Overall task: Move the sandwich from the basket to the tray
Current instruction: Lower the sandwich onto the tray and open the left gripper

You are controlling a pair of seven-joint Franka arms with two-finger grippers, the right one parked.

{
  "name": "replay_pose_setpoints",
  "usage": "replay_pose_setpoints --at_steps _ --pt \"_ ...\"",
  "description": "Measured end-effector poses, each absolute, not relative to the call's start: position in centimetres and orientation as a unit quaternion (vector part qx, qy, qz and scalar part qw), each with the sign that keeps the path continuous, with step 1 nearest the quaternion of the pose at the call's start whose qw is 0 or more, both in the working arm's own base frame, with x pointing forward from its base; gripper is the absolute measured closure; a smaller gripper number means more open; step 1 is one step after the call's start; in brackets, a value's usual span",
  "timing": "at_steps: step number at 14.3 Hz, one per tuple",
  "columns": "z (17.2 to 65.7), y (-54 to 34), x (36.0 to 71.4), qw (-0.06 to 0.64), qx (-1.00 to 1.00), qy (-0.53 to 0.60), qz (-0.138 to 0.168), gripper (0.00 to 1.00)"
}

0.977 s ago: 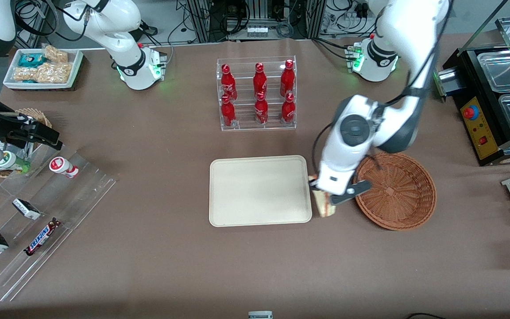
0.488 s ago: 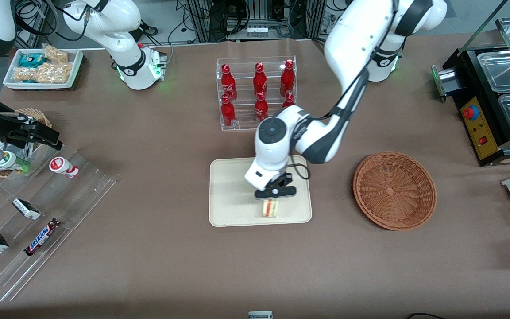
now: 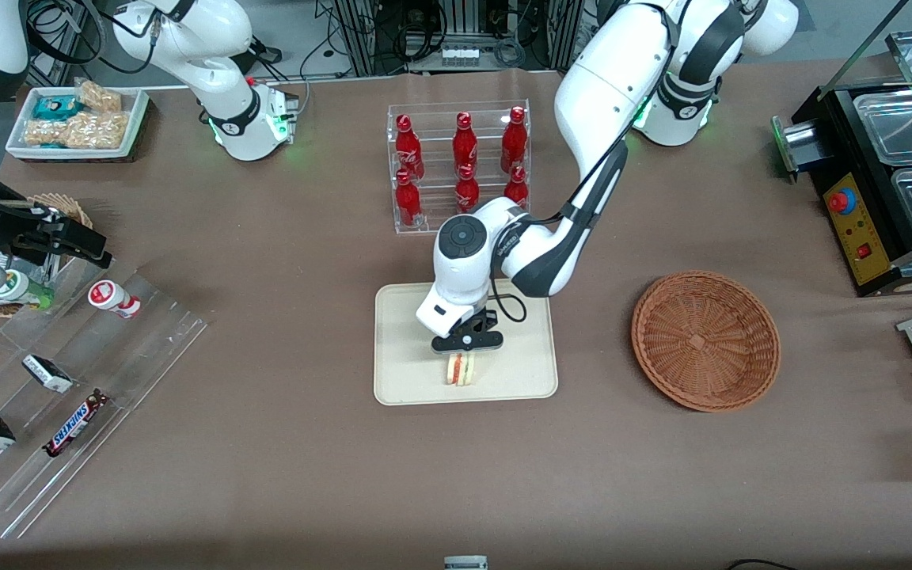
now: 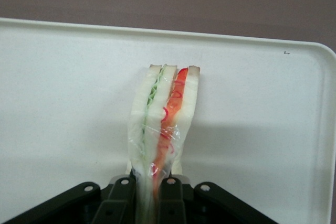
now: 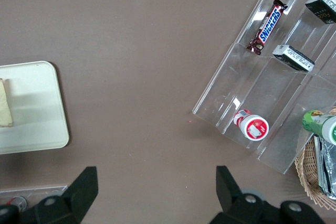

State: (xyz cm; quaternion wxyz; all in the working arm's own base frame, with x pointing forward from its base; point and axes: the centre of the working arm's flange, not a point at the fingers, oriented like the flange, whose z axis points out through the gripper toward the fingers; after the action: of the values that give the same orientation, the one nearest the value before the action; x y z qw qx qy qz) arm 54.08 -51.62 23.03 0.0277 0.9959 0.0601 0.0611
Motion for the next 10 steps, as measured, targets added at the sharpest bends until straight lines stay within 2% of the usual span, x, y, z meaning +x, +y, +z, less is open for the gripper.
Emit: replay_pose_setpoints --at_steps 5,7,8,10 --pt "23.1 -51.5 54.3 0.043 0.994 0.091 0.046 0.85" --pt "23.1 -51.5 54.3 0.043 0.993 0.097 0.044 0.81" --pt "23.2 -51.5 54.3 0.044 0.993 0.101 0.045 0.75" --pt "25.0 -51.7 54.9 0.053 0.992 0.106 0.053 0.56"
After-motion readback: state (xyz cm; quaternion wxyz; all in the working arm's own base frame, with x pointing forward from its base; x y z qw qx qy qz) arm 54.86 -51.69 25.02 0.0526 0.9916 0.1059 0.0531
